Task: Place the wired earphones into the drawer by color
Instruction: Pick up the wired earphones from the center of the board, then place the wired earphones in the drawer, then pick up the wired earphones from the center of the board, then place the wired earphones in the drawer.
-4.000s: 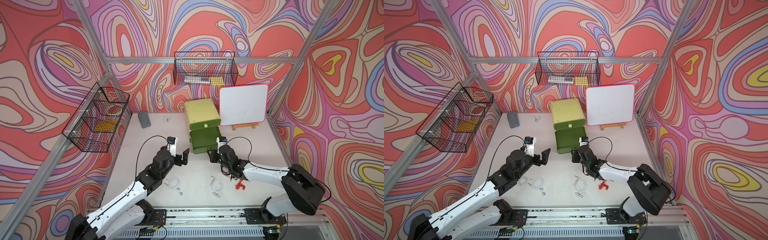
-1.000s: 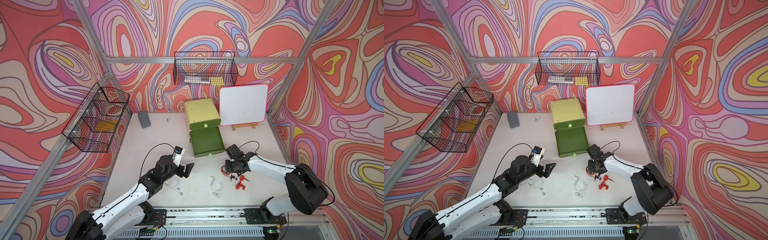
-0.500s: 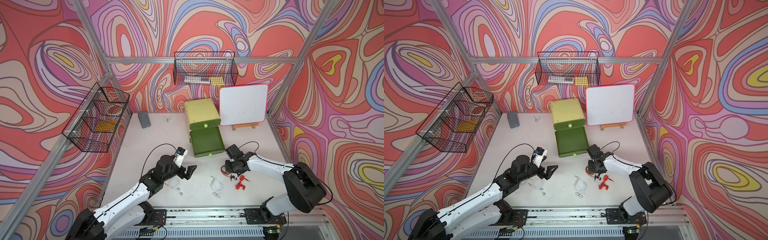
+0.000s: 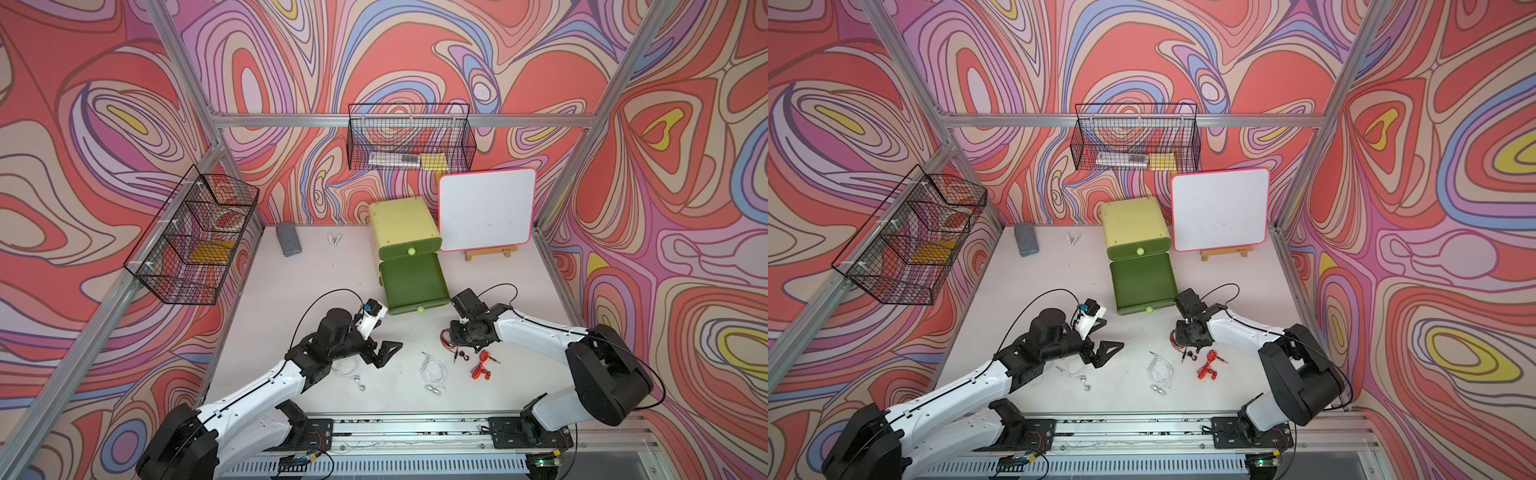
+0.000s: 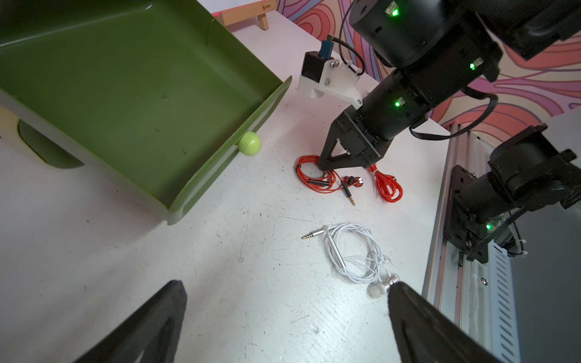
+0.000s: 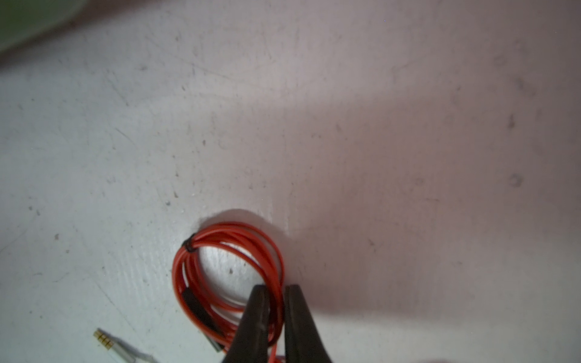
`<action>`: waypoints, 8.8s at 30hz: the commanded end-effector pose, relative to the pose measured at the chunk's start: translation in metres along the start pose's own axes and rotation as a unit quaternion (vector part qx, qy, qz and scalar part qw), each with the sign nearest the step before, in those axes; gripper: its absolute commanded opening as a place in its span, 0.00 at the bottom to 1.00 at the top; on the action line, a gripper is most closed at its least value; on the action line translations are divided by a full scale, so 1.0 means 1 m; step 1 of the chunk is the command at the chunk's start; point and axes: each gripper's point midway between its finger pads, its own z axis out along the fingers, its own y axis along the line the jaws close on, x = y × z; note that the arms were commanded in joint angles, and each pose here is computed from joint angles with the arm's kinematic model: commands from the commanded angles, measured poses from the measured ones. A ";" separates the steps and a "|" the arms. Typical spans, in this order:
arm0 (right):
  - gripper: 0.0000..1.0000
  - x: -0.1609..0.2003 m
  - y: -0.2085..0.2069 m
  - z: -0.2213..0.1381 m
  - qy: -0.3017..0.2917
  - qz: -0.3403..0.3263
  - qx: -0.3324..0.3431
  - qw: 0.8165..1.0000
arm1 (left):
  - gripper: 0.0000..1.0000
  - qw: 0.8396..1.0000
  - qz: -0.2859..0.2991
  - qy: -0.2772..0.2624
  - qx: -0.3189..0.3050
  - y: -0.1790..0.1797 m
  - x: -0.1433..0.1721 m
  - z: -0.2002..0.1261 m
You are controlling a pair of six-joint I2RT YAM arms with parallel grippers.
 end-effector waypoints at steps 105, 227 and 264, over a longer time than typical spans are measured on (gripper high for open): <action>0.38 -0.174 0.127 -0.089 -0.186 -0.040 -0.165 0.968 | 0.99 0.995 0.077 -0.052 -0.047 -0.009 -0.005 -0.023; 0.00 0.028 -0.029 -0.076 0.020 0.074 0.044 0.996 | 0.99 0.996 0.088 -0.009 0.028 -0.040 0.004 0.000; 0.00 -0.137 0.106 -0.153 -0.183 0.031 -0.180 0.966 | 0.99 0.996 0.087 -0.019 -0.013 -0.027 0.001 -0.005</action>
